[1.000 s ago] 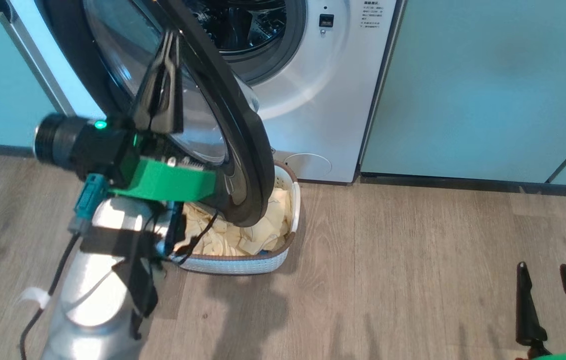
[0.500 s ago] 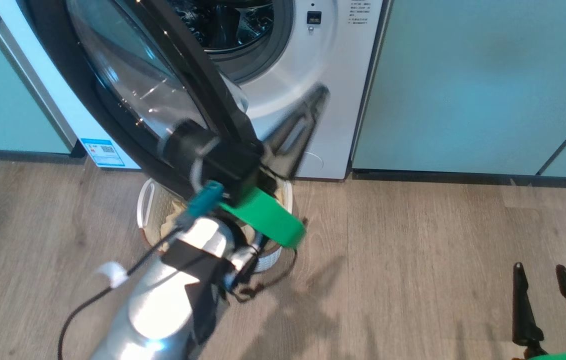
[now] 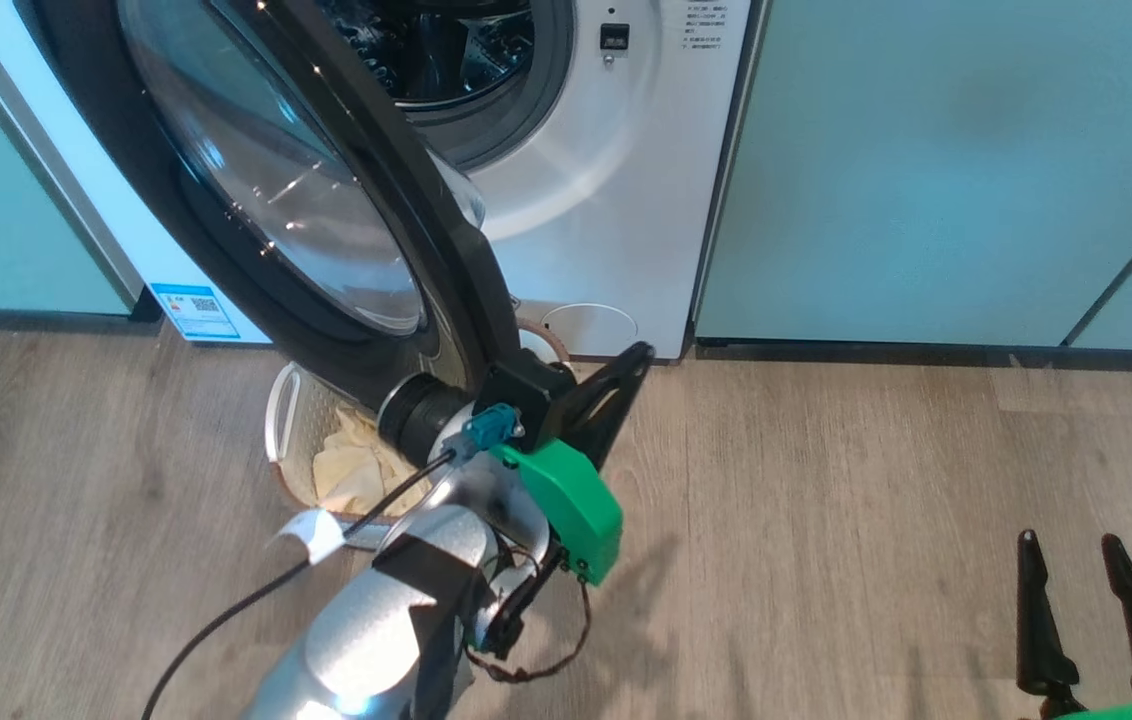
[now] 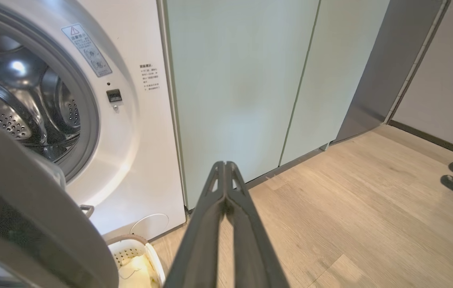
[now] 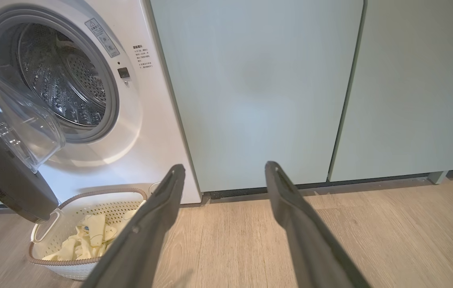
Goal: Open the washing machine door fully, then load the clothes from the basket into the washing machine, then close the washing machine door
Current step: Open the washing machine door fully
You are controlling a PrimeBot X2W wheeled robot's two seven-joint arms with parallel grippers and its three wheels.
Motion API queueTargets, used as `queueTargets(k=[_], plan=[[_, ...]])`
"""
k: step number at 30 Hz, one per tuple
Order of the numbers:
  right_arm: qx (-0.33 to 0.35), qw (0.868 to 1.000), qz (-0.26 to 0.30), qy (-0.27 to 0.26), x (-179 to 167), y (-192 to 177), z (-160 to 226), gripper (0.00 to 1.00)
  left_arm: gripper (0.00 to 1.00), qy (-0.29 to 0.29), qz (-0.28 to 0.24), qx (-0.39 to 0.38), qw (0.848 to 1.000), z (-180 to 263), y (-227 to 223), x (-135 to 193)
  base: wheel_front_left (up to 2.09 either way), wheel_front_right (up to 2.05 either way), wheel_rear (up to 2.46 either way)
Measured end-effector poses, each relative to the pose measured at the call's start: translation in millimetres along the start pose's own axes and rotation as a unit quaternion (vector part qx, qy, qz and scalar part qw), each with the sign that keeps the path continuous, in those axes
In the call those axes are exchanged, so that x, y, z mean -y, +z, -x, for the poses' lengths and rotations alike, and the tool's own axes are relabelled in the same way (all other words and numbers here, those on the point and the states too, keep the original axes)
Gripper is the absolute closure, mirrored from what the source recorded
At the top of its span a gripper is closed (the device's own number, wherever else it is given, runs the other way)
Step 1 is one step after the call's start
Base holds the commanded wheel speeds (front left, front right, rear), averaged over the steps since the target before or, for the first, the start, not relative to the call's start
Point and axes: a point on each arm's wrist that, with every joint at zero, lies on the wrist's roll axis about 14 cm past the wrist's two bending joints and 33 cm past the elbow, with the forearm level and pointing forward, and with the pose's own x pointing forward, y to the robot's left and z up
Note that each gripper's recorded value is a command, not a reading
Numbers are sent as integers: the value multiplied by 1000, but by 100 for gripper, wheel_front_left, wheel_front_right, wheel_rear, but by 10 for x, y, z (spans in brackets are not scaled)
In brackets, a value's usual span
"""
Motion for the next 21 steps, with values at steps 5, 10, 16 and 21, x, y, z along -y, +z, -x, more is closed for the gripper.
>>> queueTargets(k=[5,10,16,21], plan=[[1,1000,-1,-1,0,4,35,0,100,16,-1,-21,1000,-36,-101,-71,0,0,0],[4,1000,-2,-2,3,18,61,0,100,23,-1,-31,999,-62,-166,-114,0,0,0],[4,1000,-2,-6,21,19,87,0,100,43,-5,-40,998,-90,-234,-217,0,0,0],[2,1000,-6,-9,33,3,95,0,100,68,-3,-41,997,-111,-272,-376,0,0,0]])
